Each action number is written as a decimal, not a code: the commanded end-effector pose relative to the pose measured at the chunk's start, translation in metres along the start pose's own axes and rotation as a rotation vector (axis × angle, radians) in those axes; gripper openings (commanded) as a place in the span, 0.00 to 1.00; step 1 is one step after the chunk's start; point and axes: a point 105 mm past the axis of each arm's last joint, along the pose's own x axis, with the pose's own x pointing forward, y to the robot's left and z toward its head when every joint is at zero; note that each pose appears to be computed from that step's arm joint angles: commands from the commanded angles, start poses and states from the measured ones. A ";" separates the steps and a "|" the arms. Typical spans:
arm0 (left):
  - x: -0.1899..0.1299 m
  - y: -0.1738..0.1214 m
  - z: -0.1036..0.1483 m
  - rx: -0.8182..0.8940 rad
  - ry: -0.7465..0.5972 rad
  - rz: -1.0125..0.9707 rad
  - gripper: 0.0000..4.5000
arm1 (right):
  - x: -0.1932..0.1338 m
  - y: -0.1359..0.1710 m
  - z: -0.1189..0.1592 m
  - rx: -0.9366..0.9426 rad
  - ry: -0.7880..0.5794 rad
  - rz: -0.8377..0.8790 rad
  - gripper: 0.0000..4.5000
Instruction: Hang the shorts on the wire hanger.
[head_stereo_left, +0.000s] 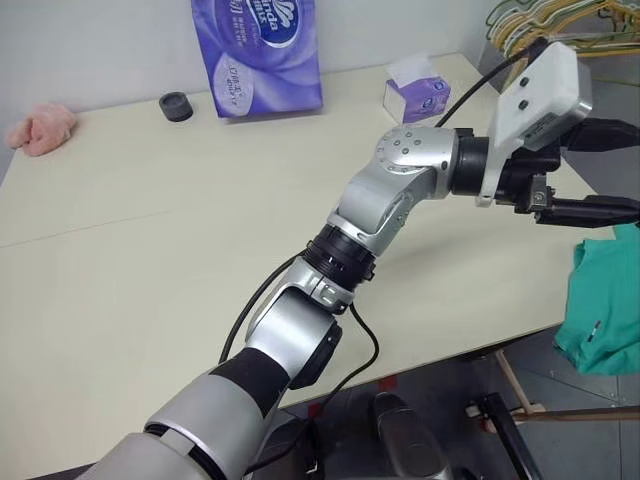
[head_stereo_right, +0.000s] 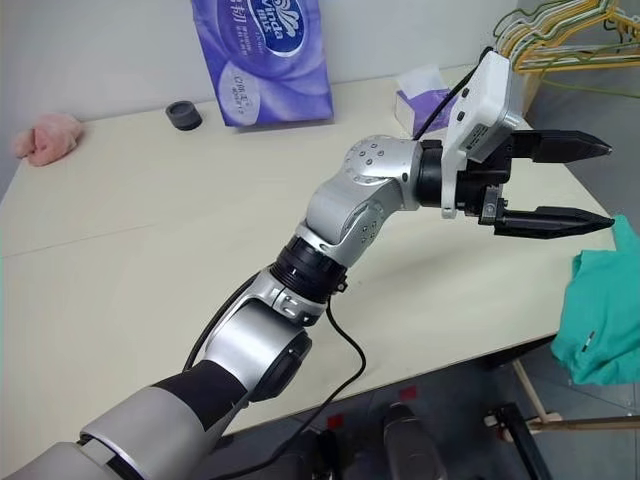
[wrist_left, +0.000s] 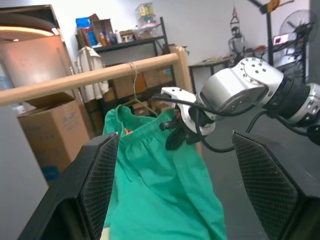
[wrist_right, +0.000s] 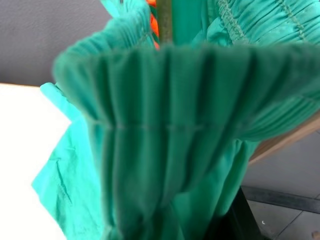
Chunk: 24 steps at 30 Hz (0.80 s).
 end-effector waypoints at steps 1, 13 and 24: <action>0.044 -0.026 0.027 0.017 -0.111 -0.153 0.85 | -0.008 0.006 0.012 0.014 -0.049 0.034 0.00; 0.051 -0.040 0.023 0.016 -0.103 -0.261 0.85 | -0.010 0.007 0.011 -0.036 -0.060 0.038 0.00; 0.052 -0.047 0.016 0.036 -0.060 -0.312 0.85 | -0.013 0.010 0.011 -0.068 -0.077 0.040 0.62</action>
